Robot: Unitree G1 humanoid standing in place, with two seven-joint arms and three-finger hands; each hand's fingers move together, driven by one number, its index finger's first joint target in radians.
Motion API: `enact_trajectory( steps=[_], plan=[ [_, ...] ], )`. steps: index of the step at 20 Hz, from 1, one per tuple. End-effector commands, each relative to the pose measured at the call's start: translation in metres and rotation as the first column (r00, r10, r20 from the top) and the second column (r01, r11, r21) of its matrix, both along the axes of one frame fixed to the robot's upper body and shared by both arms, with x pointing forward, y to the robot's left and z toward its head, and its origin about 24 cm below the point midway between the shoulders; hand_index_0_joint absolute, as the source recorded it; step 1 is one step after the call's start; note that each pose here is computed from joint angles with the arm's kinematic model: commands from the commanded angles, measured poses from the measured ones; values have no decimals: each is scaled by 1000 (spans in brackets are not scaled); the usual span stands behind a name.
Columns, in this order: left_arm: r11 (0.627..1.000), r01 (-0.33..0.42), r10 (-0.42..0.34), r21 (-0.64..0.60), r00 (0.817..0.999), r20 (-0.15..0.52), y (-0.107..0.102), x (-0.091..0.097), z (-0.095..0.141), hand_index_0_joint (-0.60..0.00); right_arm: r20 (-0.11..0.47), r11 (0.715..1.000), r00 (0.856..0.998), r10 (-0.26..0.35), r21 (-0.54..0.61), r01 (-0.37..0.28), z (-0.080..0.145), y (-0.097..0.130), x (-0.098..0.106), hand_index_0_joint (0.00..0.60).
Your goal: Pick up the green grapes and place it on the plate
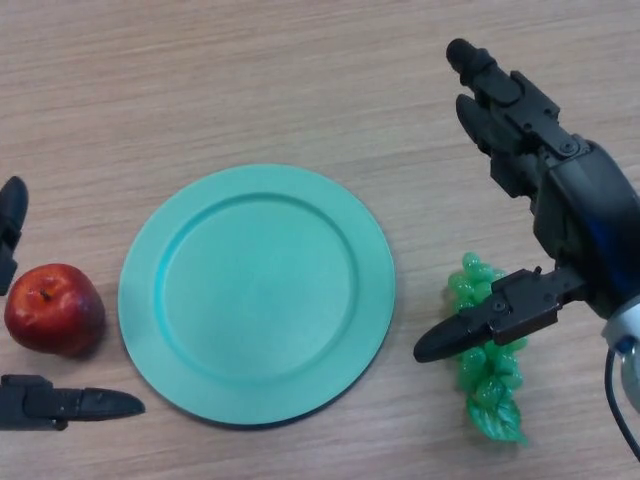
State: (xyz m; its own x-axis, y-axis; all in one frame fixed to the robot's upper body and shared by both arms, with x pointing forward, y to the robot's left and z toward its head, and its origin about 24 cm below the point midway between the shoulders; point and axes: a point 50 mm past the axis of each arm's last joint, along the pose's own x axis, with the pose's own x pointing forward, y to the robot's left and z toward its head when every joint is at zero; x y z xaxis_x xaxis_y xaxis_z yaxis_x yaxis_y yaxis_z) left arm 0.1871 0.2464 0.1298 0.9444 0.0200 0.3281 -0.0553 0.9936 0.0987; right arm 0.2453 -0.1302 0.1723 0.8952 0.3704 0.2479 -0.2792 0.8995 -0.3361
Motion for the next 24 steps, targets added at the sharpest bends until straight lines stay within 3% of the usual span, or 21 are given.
enact_trajectory(
  steps=[1,4,8,10,13,15,18,20,24],
  plan=[
    [993,-31,13,113,988,153,6,-10,24,0,269,998,963,19,-60,-3,32,-2,-8,0],
    [993,-46,28,110,987,159,9,-10,22,0,303,983,952,51,-185,6,24,-10,1,0],
    [993,-51,34,109,988,154,8,-10,21,0,262,952,963,56,-304,27,4,-17,13,0],
    [993,-51,33,111,987,156,8,-9,22,0,211,944,977,3,-322,66,-8,-15,15,0],
    [992,-53,34,113,986,165,8,-10,22,0,163,937,982,-96,-319,145,-21,-14,18,0],
    [992,-54,34,116,985,168,8,-9,22,0,150,929,977,-153,-315,194,-29,-14,20,0],
    [991,-52,30,124,985,169,6,-9,22,0,135,894,959,-249,-350,281,-49,-19,25,0],
    [991,-46,24,128,986,168,5,-10,22,0,106,876,953,-283,-377,302,-63,-22,27,0],
    [991,-37,16,127,986,168,3,-11,21,0,59,872,945,-322,-370,320,-81,-24,27,0]
  ],
)
